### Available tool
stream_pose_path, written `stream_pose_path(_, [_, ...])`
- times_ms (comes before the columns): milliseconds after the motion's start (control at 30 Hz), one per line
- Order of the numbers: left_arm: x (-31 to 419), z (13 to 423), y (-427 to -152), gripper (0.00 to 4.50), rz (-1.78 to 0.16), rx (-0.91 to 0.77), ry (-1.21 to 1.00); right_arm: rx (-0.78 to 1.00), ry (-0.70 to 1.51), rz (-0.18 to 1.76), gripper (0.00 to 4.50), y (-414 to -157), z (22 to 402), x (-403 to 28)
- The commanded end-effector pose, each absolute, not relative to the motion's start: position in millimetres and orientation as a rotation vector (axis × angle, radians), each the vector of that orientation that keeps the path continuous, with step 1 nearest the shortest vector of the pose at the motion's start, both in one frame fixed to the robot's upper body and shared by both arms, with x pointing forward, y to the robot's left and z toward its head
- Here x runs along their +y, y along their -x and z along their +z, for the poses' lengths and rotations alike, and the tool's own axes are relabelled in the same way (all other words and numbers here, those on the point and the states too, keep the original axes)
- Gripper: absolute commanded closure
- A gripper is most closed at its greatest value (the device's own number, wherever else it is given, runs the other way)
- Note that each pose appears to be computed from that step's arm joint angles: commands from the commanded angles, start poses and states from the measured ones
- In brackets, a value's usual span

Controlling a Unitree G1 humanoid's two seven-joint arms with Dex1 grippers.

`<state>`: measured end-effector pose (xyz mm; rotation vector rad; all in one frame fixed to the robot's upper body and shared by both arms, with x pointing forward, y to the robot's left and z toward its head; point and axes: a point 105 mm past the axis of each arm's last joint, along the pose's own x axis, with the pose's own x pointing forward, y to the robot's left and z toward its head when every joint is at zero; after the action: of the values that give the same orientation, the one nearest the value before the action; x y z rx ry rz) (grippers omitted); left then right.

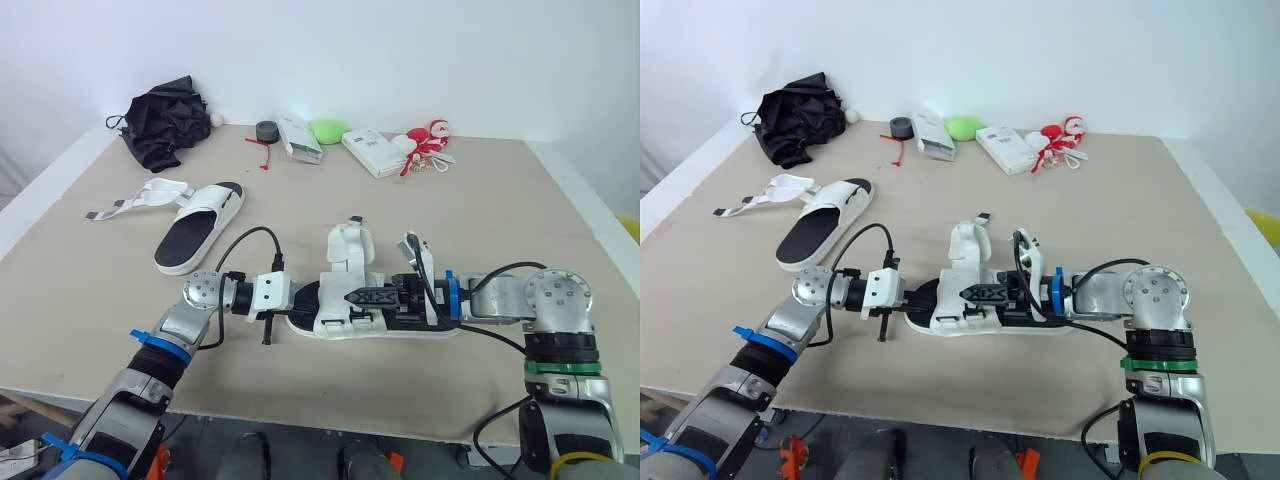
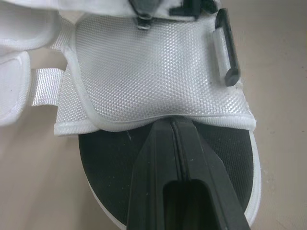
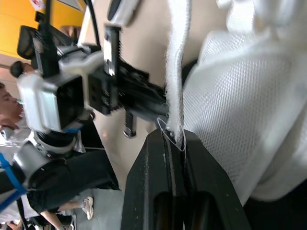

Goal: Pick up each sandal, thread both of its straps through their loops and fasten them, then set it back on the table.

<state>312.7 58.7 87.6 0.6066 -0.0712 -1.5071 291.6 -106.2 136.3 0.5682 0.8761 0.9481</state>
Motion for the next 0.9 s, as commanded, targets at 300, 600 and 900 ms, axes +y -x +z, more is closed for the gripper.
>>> stream_pose_path(300, [72.0,30.5,-296.0,4.50,-1.539,0.212,-0.574,0.829,-0.607,1.040,4.44,-282.3,159.5,-109.0])
stream_pose_path(600, [71.0,28.8,-294.5,4.50,-1.538,0.216,-0.567,0.870,-0.595,1.039,4.44,-271.2,153.8,-107.9])
stream_pose_path(900, [71.5,28.1,-293.4,4.50,-1.539,0.220,-0.569,0.954,-0.423,0.952,4.44,-262.0,124.3,-108.4])
